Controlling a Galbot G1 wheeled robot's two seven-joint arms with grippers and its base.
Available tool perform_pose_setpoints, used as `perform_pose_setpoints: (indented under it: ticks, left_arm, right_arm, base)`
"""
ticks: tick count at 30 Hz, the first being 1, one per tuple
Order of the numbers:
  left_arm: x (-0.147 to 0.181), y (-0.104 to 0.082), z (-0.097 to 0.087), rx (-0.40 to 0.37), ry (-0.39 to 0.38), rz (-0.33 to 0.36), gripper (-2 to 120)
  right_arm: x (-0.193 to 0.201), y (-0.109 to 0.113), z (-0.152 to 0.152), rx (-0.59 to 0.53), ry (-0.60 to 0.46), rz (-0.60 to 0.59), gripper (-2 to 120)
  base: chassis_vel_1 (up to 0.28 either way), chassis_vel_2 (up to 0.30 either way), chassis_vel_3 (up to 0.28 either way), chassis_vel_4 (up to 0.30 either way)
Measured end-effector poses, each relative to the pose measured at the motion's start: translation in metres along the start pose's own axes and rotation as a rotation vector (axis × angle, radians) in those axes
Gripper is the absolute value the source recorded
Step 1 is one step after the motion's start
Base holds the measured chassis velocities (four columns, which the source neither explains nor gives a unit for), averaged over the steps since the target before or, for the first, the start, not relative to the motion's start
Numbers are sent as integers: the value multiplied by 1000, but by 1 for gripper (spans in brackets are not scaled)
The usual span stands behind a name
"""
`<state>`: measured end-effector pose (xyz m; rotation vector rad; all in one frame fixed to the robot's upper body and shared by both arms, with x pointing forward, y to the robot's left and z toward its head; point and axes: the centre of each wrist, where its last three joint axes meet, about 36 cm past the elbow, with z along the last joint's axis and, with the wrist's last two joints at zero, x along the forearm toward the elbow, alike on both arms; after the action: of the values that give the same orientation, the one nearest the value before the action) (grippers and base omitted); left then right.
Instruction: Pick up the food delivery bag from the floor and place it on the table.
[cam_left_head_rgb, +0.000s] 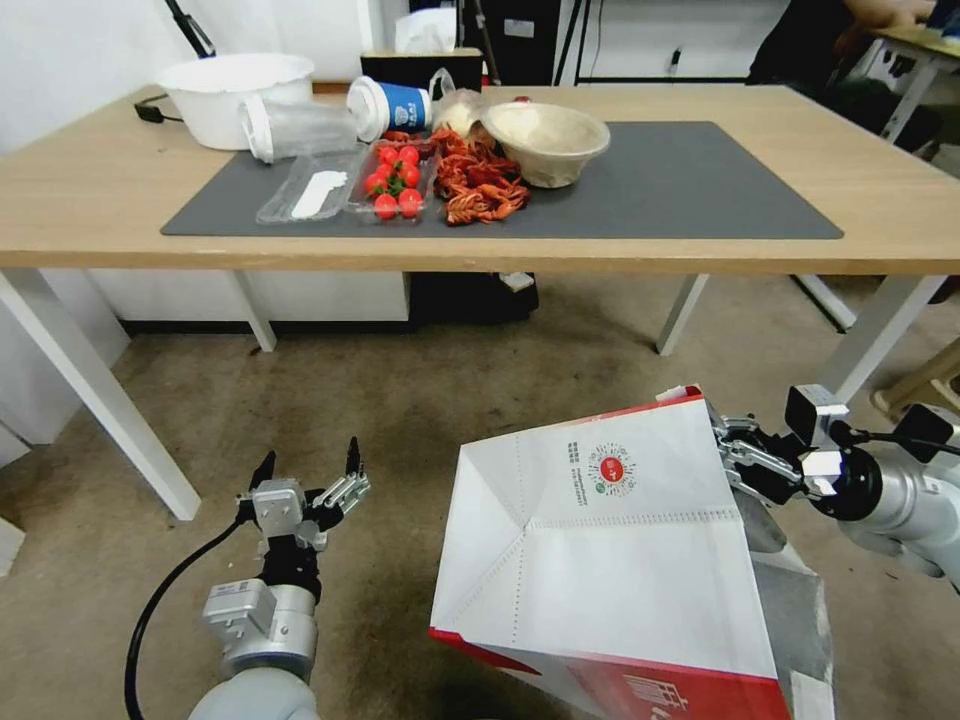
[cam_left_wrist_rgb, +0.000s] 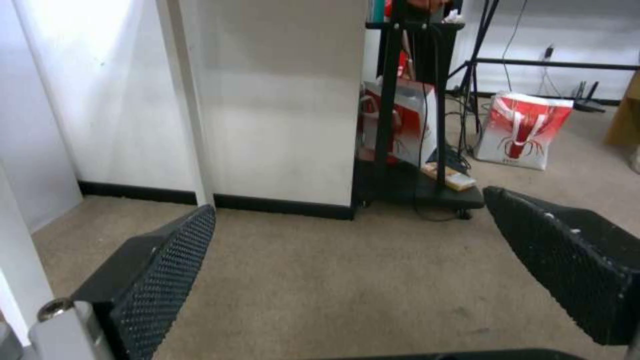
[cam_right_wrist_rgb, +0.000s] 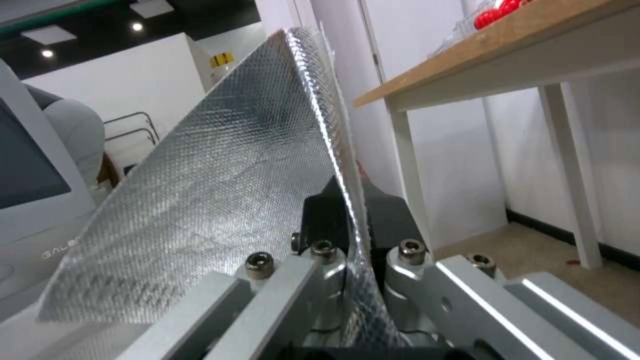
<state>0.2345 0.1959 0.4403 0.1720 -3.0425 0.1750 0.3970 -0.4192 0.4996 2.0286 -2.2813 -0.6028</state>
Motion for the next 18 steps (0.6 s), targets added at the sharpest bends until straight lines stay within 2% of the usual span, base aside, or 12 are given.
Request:
perform_pose_setpoints:
  ticks: [18]
  left_arm:
    - [1,-1,0,-7,-1,3,100]
  right_arm:
    - [0,0,3,1,6,6,0]
  base:
    - [0,0,0,0]
